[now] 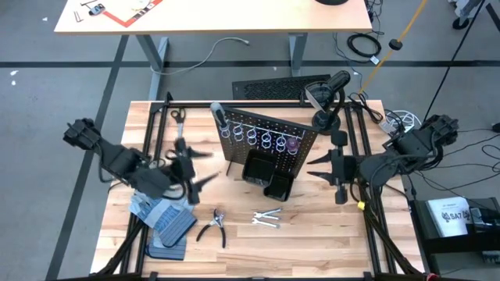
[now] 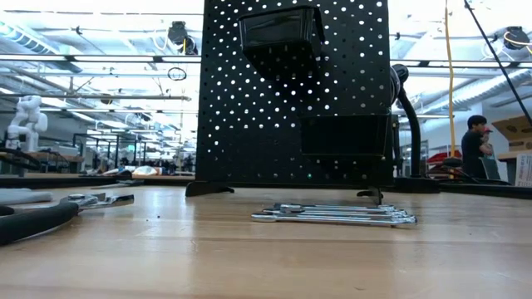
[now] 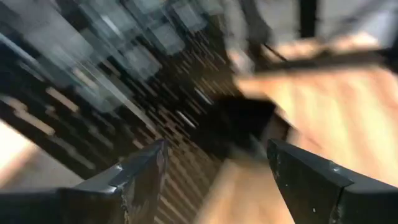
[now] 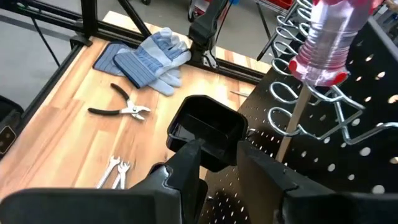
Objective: Hang tools onto peg board
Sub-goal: Hang the black pliers on the black peg board
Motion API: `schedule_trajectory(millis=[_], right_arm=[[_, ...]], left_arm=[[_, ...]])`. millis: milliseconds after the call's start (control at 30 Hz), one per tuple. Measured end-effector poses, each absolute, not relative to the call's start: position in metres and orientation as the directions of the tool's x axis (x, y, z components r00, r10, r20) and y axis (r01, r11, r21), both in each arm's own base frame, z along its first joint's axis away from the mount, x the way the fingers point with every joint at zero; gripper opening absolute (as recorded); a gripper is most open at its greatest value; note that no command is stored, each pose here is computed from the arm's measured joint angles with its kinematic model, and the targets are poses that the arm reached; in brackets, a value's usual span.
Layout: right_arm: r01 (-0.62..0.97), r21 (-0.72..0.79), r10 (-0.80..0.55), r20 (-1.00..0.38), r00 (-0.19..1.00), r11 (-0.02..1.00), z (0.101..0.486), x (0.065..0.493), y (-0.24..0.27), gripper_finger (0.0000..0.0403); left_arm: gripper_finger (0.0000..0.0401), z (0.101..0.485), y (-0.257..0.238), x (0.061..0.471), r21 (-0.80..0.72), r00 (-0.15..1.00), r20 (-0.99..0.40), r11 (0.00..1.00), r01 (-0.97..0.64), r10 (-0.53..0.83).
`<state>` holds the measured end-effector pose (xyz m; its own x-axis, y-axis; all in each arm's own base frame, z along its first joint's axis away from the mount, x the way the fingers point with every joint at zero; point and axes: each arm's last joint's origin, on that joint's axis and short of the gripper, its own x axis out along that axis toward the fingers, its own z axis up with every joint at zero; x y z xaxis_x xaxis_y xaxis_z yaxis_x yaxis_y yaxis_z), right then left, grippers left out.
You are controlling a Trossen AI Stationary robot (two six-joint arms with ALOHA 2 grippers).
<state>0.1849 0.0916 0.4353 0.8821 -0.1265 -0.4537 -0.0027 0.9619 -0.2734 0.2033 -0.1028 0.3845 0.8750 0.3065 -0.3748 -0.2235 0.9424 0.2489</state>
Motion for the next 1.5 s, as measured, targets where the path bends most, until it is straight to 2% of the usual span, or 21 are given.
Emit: schedule_trajectory(millis=[133, 233, 333, 533, 700, 833, 1000, 1300, 1500], right_arm=[[-0.002, -0.273, -0.127, -0.453, 0.882, 0.962, 0.435, 0.185, 0.092, 0.0100], [0.000, -0.273, -0.128, -0.451, 0.883, 0.962, 0.435, 0.186, 0.092, 0.0100], [0.003, -0.273, -0.130, -0.448, 0.884, 0.962, 0.436, 0.186, 0.092, 0.0100], [0.007, -0.264, -0.127, -0.439, 0.889, 0.964, 0.437, 0.186, 0.092, 0.0100], [0.010, -0.244, -0.120, -0.442, 0.889, 0.970, 0.437, 0.186, 0.092, 0.0100], [-0.005, -0.232, -0.102, -0.447, 0.889, 0.973, 0.436, 0.186, 0.093, 0.0100], [0.004, -0.213, -0.101, -0.448, 0.888, 0.977, 0.436, 0.186, 0.093, 0.0100], [-0.001, -0.221, -0.098, -0.434, 0.895, 0.975, 0.438, 0.187, 0.093, 0.0100], [-0.001, -0.220, -0.096, -0.431, 0.897, 0.976, 0.438, 0.187, 0.093, 0.0100]], left_arm=[[0.0285, 0.343, -0.113, 0.207, 0.060, 0.804, -0.576, 0.988, -0.140, 0.149], [0.0285, 0.312, -0.120, 0.214, -0.067, 0.730, -0.678, 0.981, -0.185, 0.091], [0.0285, 0.282, -0.127, 0.221, -0.129, 0.644, -0.763, 0.960, -0.250, 0.065], [0.0285, 0.227, -0.139, 0.237, -0.093, 0.487, -0.869, 0.939, -0.331, 0.085], [0.0285, 0.191, -0.153, 0.258, -0.058, 0.444, -0.892, 0.952, -0.302, 0.086], [0.0285, 0.164, -0.158, 0.263, -0.015, 0.356, -0.929, 0.953, -0.301, 0.098], [0.0285, 0.154, -0.158, 0.263, -0.083, 0.266, -0.963, 0.888, -0.453, 0.046], [0.0285, 0.158, -0.155, 0.281, -0.251, 0.384, -0.923, 0.802, -0.542, -0.029], [0.0285, 0.142, -0.145, 0.284, -0.205, 0.281, -0.960, 0.727, -0.655, -0.017]])
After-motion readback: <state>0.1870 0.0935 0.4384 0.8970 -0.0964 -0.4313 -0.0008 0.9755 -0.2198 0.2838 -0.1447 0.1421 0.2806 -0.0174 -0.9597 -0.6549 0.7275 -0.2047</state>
